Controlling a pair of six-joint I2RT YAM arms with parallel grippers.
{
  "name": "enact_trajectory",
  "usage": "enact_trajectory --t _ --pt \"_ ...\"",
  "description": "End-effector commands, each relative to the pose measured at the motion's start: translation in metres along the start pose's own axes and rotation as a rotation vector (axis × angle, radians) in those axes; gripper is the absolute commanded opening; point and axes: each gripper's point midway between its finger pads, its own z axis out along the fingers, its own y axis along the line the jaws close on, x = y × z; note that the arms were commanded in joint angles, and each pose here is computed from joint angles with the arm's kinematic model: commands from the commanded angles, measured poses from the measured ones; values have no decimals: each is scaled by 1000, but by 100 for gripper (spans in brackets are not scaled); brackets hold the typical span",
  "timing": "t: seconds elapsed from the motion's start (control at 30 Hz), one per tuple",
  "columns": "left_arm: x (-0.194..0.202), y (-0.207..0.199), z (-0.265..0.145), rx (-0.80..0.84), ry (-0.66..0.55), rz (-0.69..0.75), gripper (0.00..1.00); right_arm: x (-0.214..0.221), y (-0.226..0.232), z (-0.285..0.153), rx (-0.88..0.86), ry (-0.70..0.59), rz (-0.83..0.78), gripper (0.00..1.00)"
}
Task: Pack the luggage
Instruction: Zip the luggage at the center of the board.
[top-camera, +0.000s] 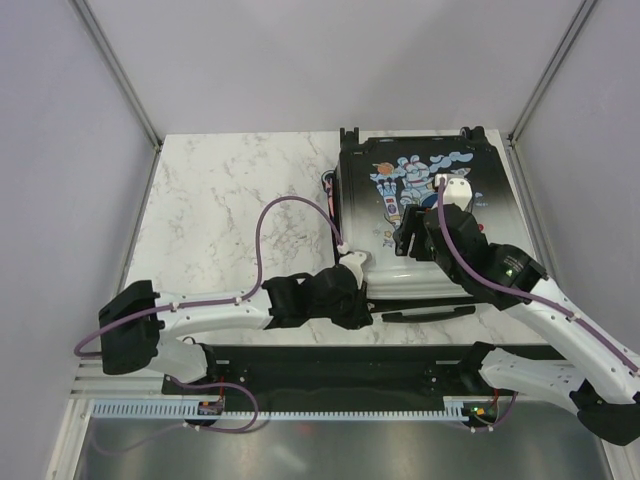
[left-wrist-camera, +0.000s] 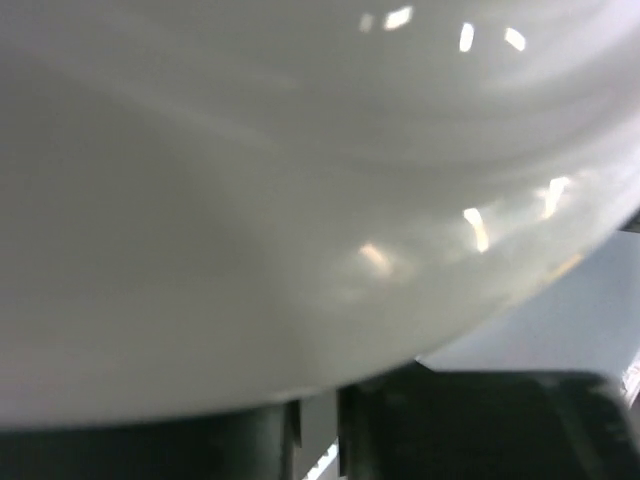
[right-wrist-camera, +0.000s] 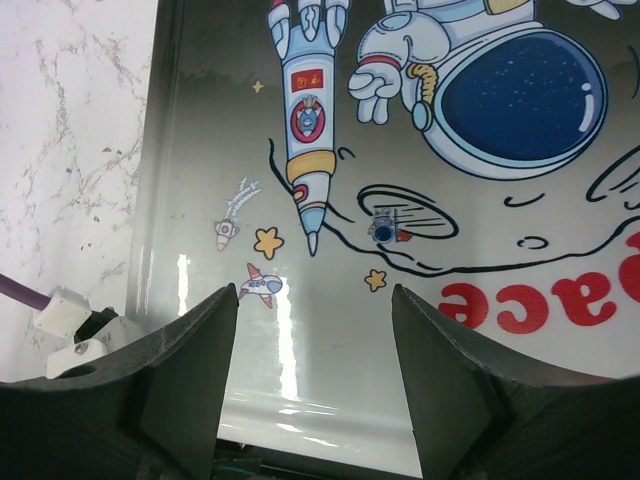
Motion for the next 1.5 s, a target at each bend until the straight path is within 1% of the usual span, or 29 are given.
enact_trajectory --t 0.0,0.07,0.1,0.3,0.43,0.73,0.8,0.87,0.9,0.93,0.97,1.0,1.03,1.07,1.1,1.17,1.2,1.23,1.27,1.3,1.33,1.37,1.4,1.43,1.47 --pt "-8 8 9 -69 -27 -63 10 -3 7 1 -42 -11 -2 71" --pt "-7 11 4 -87 -22 -74 4 -1 7 1 -49 -5 -14 70" --pt "-7 12 1 -93 -29 -73 2 2 8 1 -52 3 -22 70" --pt "-12 7 -28 -70 -78 -83 2 13 2 4 -40 22 -24 70" --pt "-12 5 -44 -67 -104 -64 2 29 -5 11 -9 55 -19 70" --pt "-13 30 -76 -166 -144 -27 2 64 -23 27 69 145 -59 70" --pt "-14 32 -80 -166 -150 -4 2 65 -20 26 54 149 -60 70" --pt "-13 33 -83 -157 -150 19 2 55 -13 26 28 128 -61 70" --pt "-11 34 -83 -153 -145 25 2 48 -7 25 -2 114 -89 71" --pt "-8 37 -83 -156 -140 38 2 32 3 25 -20 94 -97 77" --pt "-7 37 -85 -152 -142 44 2 24 8 25 -26 91 -120 78" --pt "-7 38 -86 -150 -145 51 2 15 10 25 -18 83 -151 79" --pt "-6 40 -87 -152 -144 69 2 -12 20 20 -31 36 -142 79" --pt "-6 40 -88 -152 -145 79 2 -17 24 28 -15 45 -158 79" --pt "-8 40 -90 -150 -154 86 2 -31 21 33 2 29 -161 79" --pt "-7 42 -90 -153 -155 104 2 -55 33 50 -16 26 -157 80" --pt "-8 42 -92 -151 -158 107 2 -78 33 56 -19 -4 -140 81" --pt "-6 44 -91 -155 -156 110 2 -73 38 79 -28 45 -176 84" --pt "-6 45 -91 -155 -153 113 2 -80 43 91 -40 41 -179 86" --pt "-5 45 -90 -156 -152 117 2 -101 44 97 -44 7 -163 88" --pt "-4 47 -90 -159 -148 119 2 -97 46 122 -32 39 -151 89" --pt "-2 48 -89 -161 -144 118 2 -108 43 136 -24 17 -125 91" --pt "-1 48 -89 -162 -143 115 2 -122 49 142 -45 -12 -103 95" --pt "1 51 -88 -166 -141 115 2 -118 52 165 -55 10 -87 95" --pt "2 52 -87 -168 -139 112 2 -127 57 176 -69 -21 -69 96"
